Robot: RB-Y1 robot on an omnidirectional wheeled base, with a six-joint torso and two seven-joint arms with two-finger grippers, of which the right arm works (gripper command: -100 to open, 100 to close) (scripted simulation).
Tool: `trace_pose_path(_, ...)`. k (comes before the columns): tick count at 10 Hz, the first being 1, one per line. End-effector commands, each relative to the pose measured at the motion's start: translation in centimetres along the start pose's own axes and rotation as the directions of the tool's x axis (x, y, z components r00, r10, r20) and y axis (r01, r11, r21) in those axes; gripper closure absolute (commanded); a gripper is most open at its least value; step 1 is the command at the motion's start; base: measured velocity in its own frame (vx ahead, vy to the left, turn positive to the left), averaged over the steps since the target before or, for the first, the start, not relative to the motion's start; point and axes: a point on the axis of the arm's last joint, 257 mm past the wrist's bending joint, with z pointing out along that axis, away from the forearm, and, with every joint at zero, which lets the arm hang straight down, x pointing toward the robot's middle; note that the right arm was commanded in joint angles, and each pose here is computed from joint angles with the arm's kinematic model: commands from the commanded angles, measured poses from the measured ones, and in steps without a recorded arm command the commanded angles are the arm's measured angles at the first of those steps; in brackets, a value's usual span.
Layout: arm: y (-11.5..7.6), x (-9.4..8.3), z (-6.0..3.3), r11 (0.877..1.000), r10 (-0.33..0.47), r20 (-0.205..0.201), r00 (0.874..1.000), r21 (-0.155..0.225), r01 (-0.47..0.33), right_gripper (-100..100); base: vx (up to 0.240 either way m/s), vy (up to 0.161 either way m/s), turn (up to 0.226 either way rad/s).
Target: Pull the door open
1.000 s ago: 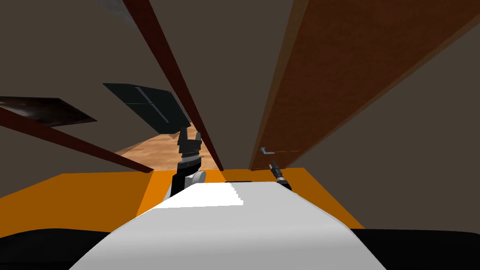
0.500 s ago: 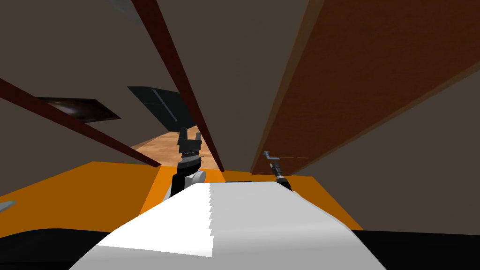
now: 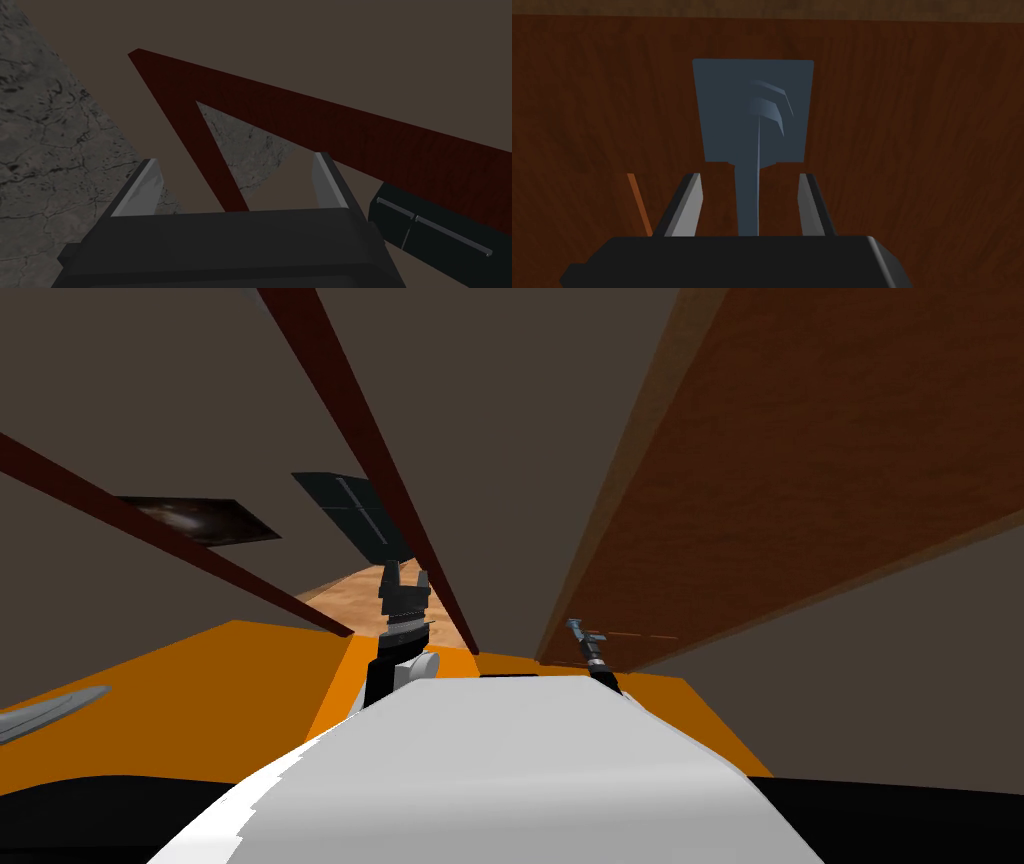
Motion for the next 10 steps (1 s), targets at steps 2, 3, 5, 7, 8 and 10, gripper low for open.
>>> trace_pose_path(2,0.0,0.0,-0.04,1.0,0.0,0.0,1.0,0.0,0.0,100,-0.02,0.01,-0.006)
trace_pose_path(3,0.0,0.0,-0.04,1.0,0.0,0.0,1.0,0.0,0.0,100,-0.01,0.002,-0.001)
trace_pose_path(5,0.0,0.0,-0.04,1.0,0.0,0.0,1.0,0.0,0.0,100,0.0,0.0,0.0)
trace_pose_path(7,-0.1,-0.4,-1.4,1.0,-0.003,-0.02,1.0,0.002,0.003,100,-0.154,-0.05,0.174)
trace_pose_path(8,-0.1,-0.4,-2.0,1.0,-0.004,-0.031,1.0,0.001,0.004,100,-0.234,-0.095,0.195)
trace_pose_path(10,-0.1,-0.6,-3.31,1.0,-0.004,-0.055,0.998,0.0,0.004,100,-0.188,-0.075,0.154)
